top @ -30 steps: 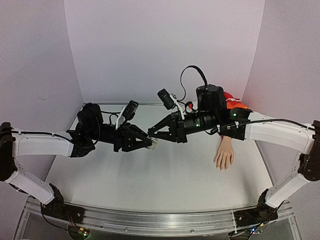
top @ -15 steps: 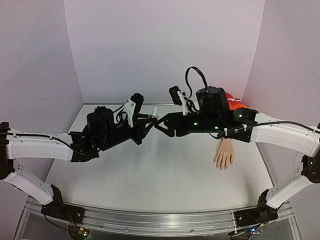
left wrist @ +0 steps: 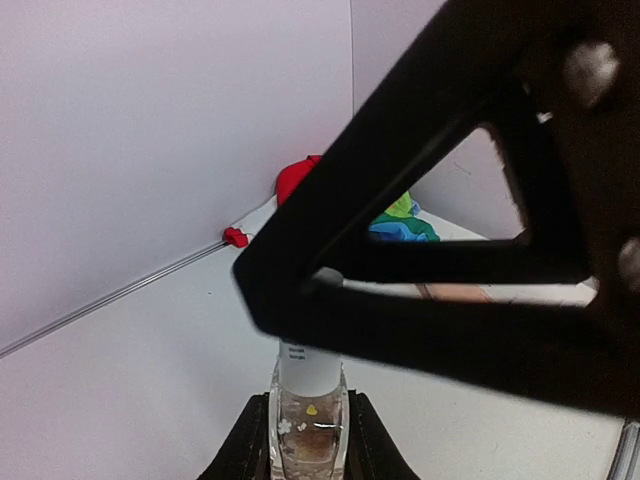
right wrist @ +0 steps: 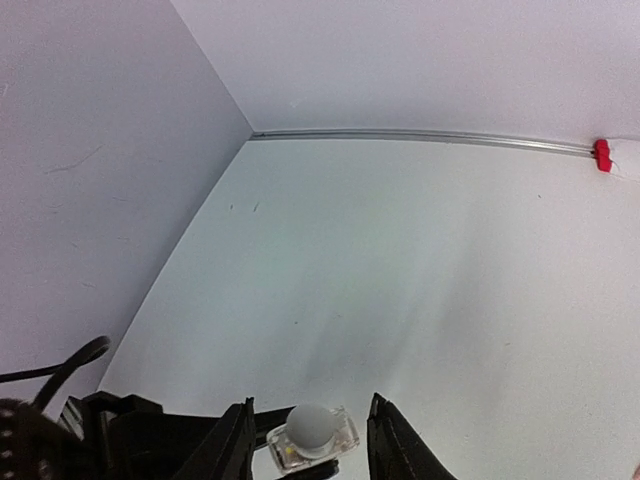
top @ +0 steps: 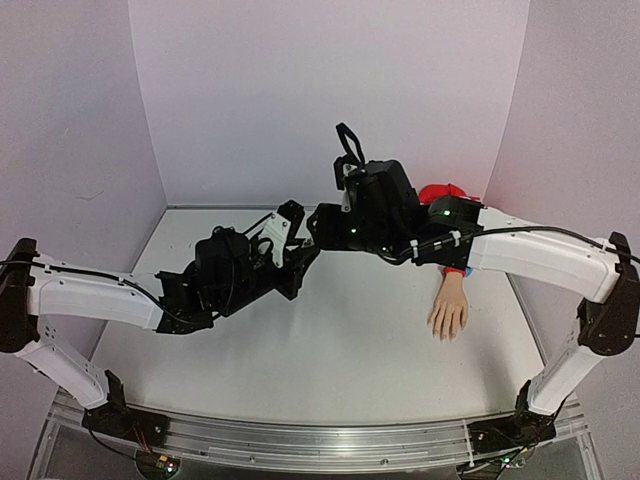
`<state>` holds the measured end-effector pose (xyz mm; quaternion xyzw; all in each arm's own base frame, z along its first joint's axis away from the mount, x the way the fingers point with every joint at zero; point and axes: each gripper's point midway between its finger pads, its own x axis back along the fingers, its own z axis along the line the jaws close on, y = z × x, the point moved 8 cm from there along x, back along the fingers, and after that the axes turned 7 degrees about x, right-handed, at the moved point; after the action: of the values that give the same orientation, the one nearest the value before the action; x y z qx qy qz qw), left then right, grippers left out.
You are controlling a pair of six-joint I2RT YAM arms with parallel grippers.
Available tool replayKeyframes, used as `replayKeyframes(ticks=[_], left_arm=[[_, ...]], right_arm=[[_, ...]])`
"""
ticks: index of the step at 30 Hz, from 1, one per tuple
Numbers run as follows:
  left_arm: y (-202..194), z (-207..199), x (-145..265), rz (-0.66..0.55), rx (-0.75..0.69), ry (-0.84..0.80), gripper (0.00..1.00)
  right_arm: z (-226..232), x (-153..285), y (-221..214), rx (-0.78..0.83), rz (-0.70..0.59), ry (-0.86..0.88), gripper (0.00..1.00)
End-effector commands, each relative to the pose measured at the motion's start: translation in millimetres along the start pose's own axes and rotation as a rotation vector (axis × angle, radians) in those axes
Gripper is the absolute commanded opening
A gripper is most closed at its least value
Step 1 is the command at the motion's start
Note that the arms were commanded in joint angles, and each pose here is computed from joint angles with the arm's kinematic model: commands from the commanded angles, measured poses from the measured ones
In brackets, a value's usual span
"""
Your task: Paint the nails
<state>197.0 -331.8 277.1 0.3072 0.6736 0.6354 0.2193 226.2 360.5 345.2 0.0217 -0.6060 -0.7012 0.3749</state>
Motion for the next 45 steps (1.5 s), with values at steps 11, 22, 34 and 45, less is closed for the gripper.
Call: replayKeyframes(ticks=[11,22,34,45], left_arm=[[40.9,-21.8,14.5,-0.132,0.037,-0.207,0.00],[65.3,-13.7,64.5,0.092,0.228,-1.214,0.00],[63.4,17.0,31.3,-0.121,0.080,-0.236,0.00],[50.8,2.9,8.5,-0.127,0.027,0.000,0.00]], right_arm=[[6.5,-12.7,-3.6,0.118,0.044,0.018,0.00],[24.3,55.1,-44.1,0.354,0.170,1.173,0.00],[-31.2,51.2,-5.0,0.085,-0.062,0.421,0.75],[-6.2,24.0,20.6,-0.031,-0.057,0.069,0.60]])
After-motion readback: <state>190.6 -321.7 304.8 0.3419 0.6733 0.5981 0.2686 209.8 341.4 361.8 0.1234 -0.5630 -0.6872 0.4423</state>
